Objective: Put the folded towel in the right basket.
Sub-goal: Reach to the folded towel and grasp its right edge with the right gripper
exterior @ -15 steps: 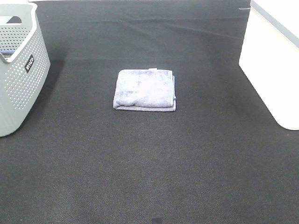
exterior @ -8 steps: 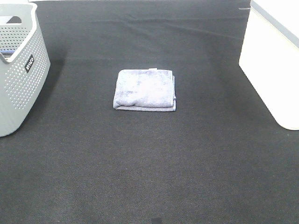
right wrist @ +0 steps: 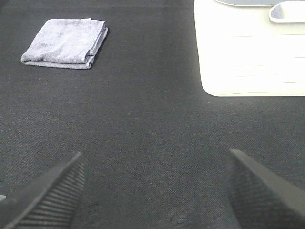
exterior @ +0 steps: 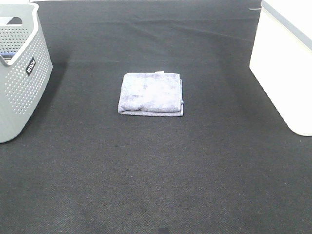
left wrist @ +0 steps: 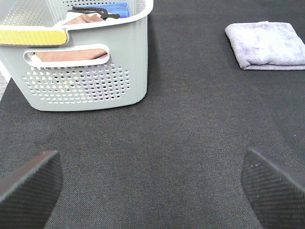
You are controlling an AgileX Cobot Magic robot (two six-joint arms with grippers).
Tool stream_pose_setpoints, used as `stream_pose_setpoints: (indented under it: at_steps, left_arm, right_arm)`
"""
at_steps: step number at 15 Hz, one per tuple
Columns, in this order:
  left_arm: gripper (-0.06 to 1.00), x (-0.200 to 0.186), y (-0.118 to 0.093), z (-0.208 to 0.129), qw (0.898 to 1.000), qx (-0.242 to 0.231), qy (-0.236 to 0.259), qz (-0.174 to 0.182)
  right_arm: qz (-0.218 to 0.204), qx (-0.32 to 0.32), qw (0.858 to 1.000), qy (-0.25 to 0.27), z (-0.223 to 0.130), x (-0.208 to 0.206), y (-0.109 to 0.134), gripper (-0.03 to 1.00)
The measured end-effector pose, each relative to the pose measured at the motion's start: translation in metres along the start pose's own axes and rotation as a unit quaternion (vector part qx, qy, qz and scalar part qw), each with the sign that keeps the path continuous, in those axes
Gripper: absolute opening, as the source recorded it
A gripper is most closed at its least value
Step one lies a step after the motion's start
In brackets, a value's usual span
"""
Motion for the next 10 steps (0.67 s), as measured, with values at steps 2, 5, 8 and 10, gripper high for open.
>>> stream_pose_setpoints:
  at_steps: [2, 5, 8, 10]
  left_arm:
    - [0.97, 0.0000, 0.0000, 0.0000, 1.000, 0.000, 0.000, 0.000]
    - [0.97, 0.0000, 0.0000, 0.0000, 1.000, 0.000, 0.000, 0.000]
    - [0.97, 0.0000, 0.0000, 0.0000, 1.000, 0.000, 0.000, 0.000]
    - [0.97, 0.0000, 0.0000, 0.0000, 1.000, 0.000, 0.000, 0.000]
  right_arm:
    - [0.000, 0.000, 1.000, 0.000, 0.0000, 0.0000, 0.0000, 0.76]
    - [0.000, 0.000, 1.000, 0.000, 0.0000, 0.0000, 0.0000, 0.76]
    - [0.000, 0.000, 1.000, 0.000, 0.0000, 0.0000, 0.0000, 0.76]
    - [0.001, 0.000, 1.000, -0.006, 0.0032, -0.0004, 0.0003, 0.76]
Point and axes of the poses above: a point on each arm's last joint axis where the gripper is mounted, x pointing out along that axis toward the gripper, y along the wrist's bending axis when the last joint is at zero, z = x × y, the point moved 10 cm from there along x, pointing out along that axis toward the gripper, and after that the axes turned 2 degrees about x, right-handed, at the moved point
